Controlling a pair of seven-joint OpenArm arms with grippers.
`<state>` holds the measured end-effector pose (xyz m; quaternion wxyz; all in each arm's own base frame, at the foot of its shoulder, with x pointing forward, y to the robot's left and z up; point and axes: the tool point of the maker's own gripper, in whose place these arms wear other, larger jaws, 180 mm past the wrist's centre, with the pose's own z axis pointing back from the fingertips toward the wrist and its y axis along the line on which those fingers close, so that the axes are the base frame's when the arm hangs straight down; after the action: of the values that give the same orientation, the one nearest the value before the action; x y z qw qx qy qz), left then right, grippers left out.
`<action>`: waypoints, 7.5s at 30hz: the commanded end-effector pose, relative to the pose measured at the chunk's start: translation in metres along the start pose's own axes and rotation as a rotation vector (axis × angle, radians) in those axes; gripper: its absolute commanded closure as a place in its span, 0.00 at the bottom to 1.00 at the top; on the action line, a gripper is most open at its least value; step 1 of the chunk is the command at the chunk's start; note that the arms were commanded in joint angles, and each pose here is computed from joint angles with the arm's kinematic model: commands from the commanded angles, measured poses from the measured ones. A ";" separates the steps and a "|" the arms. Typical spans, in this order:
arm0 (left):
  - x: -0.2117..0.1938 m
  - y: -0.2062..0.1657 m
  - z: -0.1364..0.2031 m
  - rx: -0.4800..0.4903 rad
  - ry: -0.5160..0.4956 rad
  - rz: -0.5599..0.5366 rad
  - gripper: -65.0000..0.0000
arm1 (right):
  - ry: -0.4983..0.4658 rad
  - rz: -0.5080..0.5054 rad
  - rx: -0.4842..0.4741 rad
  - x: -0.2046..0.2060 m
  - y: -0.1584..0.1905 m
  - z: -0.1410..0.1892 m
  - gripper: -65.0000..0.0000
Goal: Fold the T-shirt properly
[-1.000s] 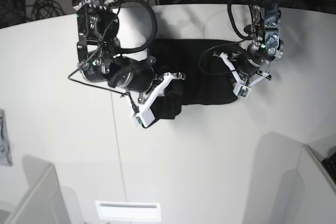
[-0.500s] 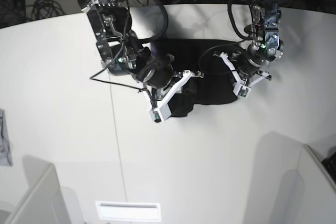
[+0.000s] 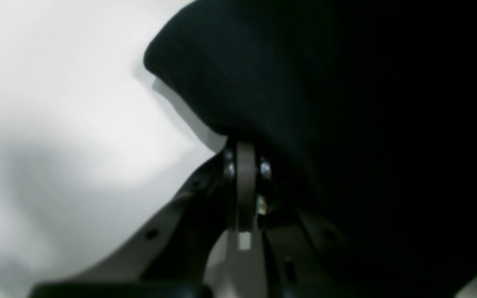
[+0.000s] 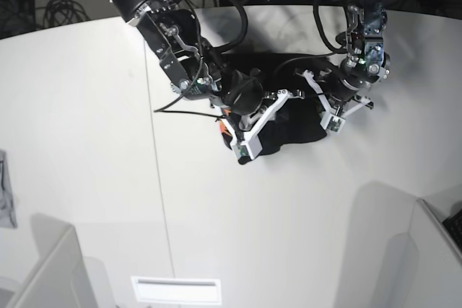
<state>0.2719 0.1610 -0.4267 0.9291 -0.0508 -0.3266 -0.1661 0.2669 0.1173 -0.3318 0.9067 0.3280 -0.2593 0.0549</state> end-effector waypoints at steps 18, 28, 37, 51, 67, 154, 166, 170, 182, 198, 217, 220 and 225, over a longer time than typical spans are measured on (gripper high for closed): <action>-0.060 0.138 0.135 0.380 0.026 0.043 1.00 | -0.021 -0.020 -0.053 0.006 -0.018 -0.021 1.00; -0.097 0.192 0.201 0.569 0.061 0.127 1.00 | -0.050 -0.028 0.005 0.013 0.007 -0.017 1.00; -0.108 0.190 0.195 0.553 0.079 0.154 1.00 | -0.057 -0.062 -0.005 0.014 0.008 -0.011 1.00; -0.108 0.191 0.195 0.554 0.080 0.153 1.00 | 0.002 -0.087 -0.050 -0.001 -0.006 -0.028 0.87; -0.108 0.191 0.195 0.554 0.080 0.153 1.00 | 0.023 -0.038 -0.019 -0.006 0.010 -0.029 0.38; 0.013 -0.026 -0.004 -0.375 -0.177 0.575 0.48 | -0.177 -0.142 -0.250 0.002 -0.149 0.093 1.00; -0.002 -0.035 -0.018 -0.328 0.008 0.307 1.00 | -0.258 -0.218 -0.380 0.003 -0.207 0.136 1.00; 0.004 -0.052 -0.022 -0.365 0.057 0.127 1.00 | -0.267 -0.249 -0.420 -0.004 -0.221 0.147 1.00; 0.048 -0.093 -0.037 -0.379 0.111 -0.401 1.00 | -0.318 -0.309 -0.520 -0.012 -0.250 0.183 1.00; 0.081 -0.167 -0.038 -0.485 0.089 -0.999 1.00 | -0.361 -0.429 -0.633 -0.037 -0.281 0.219 1.00; 0.092 -0.206 -0.041 -0.644 -0.045 -1.168 1.00 | -0.364 -0.492 -0.664 -0.053 -0.289 0.226 1.00; 0.087 -0.209 -0.044 -0.673 -0.050 -1.176 1.00 | -0.364 -0.492 -0.664 -0.053 -0.289 0.226 1.00; 0.092 -0.218 -0.041 -0.721 -0.110 -1.150 1.00 | -0.364 -0.492 -0.665 -0.053 -0.289 0.227 1.00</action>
<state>0.2814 -0.0703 -0.4164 0.6087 -0.1834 -0.2568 -0.7280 0.1948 -0.2403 -0.3838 0.8928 0.0791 -0.3132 -0.3139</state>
